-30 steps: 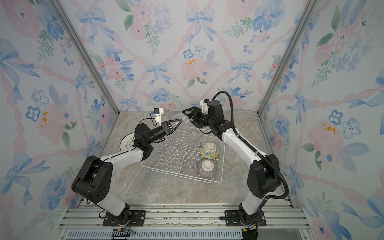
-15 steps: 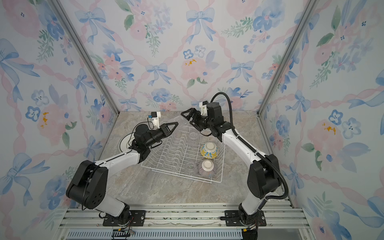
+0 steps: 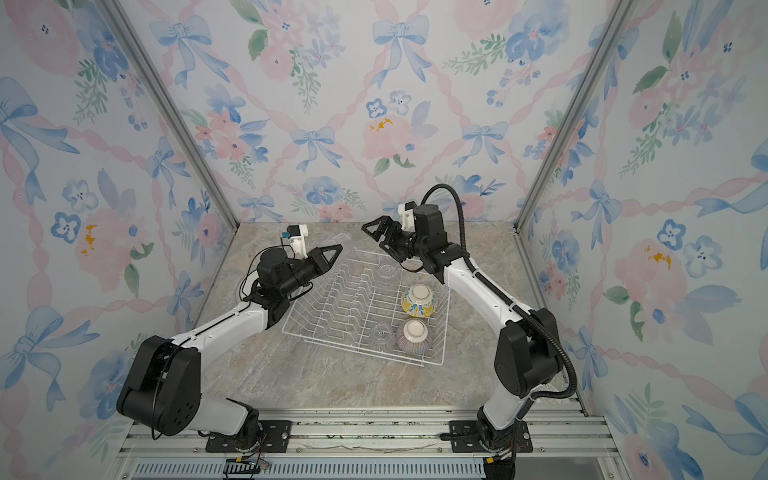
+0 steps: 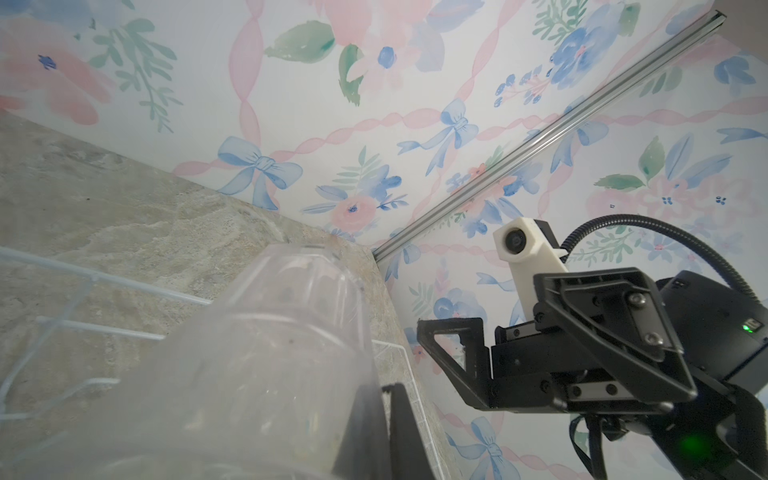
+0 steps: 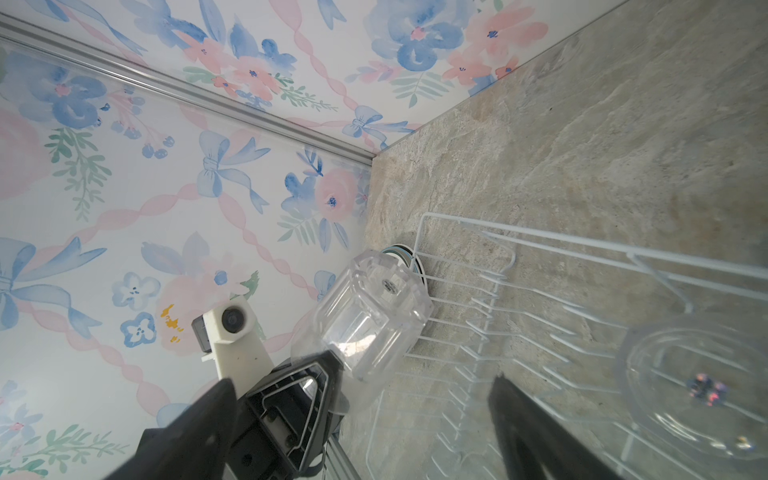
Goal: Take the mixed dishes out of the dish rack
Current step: 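Grasp the glass with the left gripper and open the right gripper, then carry the glass past the plate stack with left gripper while right gripper withdraws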
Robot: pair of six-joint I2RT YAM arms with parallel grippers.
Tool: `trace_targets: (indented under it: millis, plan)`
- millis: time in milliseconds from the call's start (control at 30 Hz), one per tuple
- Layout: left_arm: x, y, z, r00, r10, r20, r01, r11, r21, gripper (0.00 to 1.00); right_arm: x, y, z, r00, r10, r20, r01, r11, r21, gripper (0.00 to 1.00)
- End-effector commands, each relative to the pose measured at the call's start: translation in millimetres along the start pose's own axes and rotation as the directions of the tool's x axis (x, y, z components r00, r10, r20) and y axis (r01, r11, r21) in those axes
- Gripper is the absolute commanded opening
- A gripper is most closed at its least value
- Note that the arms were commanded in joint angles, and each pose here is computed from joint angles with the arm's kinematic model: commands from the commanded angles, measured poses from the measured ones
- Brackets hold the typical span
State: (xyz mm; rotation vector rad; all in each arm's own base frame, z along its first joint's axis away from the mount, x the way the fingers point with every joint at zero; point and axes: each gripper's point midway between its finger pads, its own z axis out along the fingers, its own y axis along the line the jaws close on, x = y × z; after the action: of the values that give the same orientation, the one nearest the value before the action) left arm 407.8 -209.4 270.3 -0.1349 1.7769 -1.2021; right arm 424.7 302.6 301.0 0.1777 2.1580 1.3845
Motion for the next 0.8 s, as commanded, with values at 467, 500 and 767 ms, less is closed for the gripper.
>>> trace_targets:
  millis: [467,500,767]
  plan:
    - [-42.9,44.3,-59.0,0.981,0.193,0.024,-0.167,0.901,-0.4,0.0,-9.2,-3.2,-4.8,0.994,-0.105,0.022,0.104,0.994,0.042,0.97]
    - [-44.8,48.9,-64.3,0.979,0.201,0.014,-0.176,0.883,-0.435,0.0,-10.3,-4.6,-6.1,0.994,-0.108,0.027,0.107,0.993,0.043,0.97]
    - [-64.8,92.0,-104.9,0.979,0.202,-0.013,-0.163,0.752,-0.639,0.0,-14.3,-28.0,-14.7,0.989,-0.139,0.056,0.133,0.986,0.104,0.97]
